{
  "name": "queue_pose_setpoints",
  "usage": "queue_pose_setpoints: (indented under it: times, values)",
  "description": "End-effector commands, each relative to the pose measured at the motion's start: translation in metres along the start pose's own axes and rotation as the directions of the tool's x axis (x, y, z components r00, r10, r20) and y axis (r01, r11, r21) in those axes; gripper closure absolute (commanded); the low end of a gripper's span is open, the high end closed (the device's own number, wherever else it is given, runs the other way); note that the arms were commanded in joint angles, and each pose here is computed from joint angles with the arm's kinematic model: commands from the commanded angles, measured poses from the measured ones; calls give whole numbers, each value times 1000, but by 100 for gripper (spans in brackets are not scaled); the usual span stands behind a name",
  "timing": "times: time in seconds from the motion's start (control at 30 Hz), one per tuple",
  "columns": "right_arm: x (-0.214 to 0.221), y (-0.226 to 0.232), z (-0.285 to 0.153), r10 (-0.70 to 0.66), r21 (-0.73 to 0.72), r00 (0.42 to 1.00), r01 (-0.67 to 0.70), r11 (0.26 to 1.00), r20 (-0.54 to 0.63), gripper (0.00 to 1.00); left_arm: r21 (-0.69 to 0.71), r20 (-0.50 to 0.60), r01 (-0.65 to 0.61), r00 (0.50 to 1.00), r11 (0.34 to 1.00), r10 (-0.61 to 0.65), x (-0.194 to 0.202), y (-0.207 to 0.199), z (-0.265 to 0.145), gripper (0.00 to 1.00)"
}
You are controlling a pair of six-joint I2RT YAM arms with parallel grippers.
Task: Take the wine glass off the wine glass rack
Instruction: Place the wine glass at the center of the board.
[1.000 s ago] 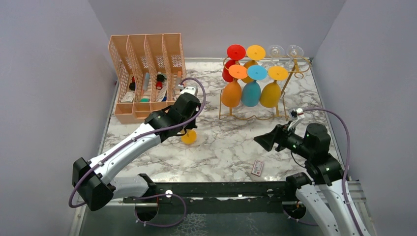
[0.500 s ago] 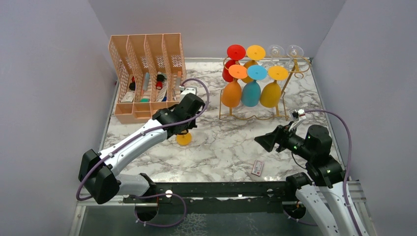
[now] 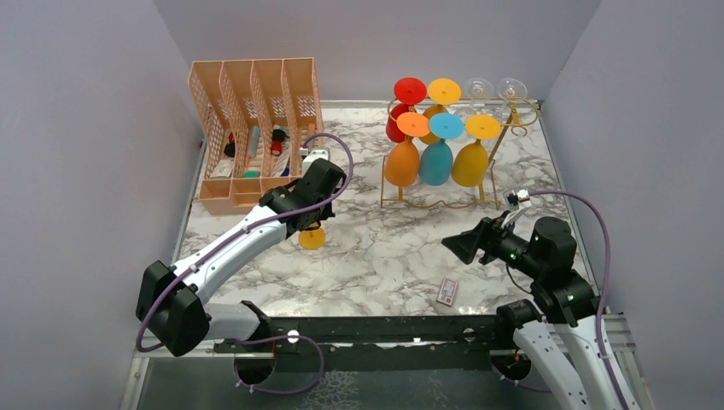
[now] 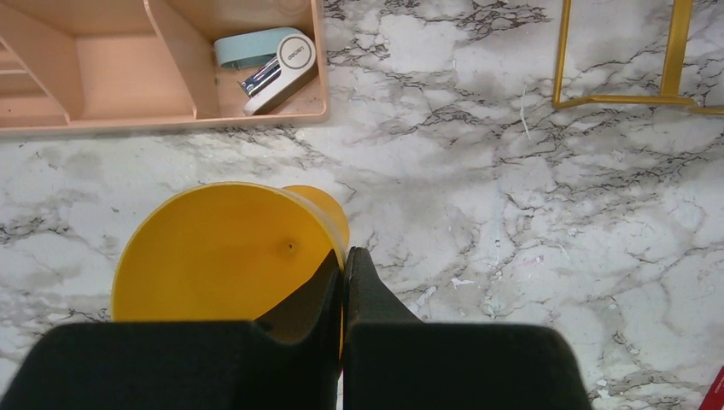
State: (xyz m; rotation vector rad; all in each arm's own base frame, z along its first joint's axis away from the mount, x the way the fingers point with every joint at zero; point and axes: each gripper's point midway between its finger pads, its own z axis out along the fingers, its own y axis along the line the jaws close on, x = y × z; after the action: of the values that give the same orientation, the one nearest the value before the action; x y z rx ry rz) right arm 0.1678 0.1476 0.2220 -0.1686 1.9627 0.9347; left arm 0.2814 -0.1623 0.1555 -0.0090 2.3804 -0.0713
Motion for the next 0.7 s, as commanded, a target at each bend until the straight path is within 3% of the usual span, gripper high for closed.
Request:
queue_pose_setpoints:
  times: [0.0, 0.2, 0.3, 0.67]
  values:
    - [4, -5, 2, 21, 16, 1000, -21, 1000, -9, 25, 26, 16, 36, 999, 999, -36, -1, -3, 0, 100]
    - [5, -5, 2, 24, 19, 1000, -24, 1000, -11, 25, 38, 26, 36, 999, 999, -37, -5, -6, 0, 96]
    - [5, -5, 2, 24, 19, 1000, -24, 1000, -12, 25, 50, 26, 27, 999, 998, -28, -5, -7, -2, 80]
    - [-8, -4, 2, 9, 40, 1000, -9, 999, 5, 25, 100, 109, 34, 993, 994, -44, -29, -8, -27, 48]
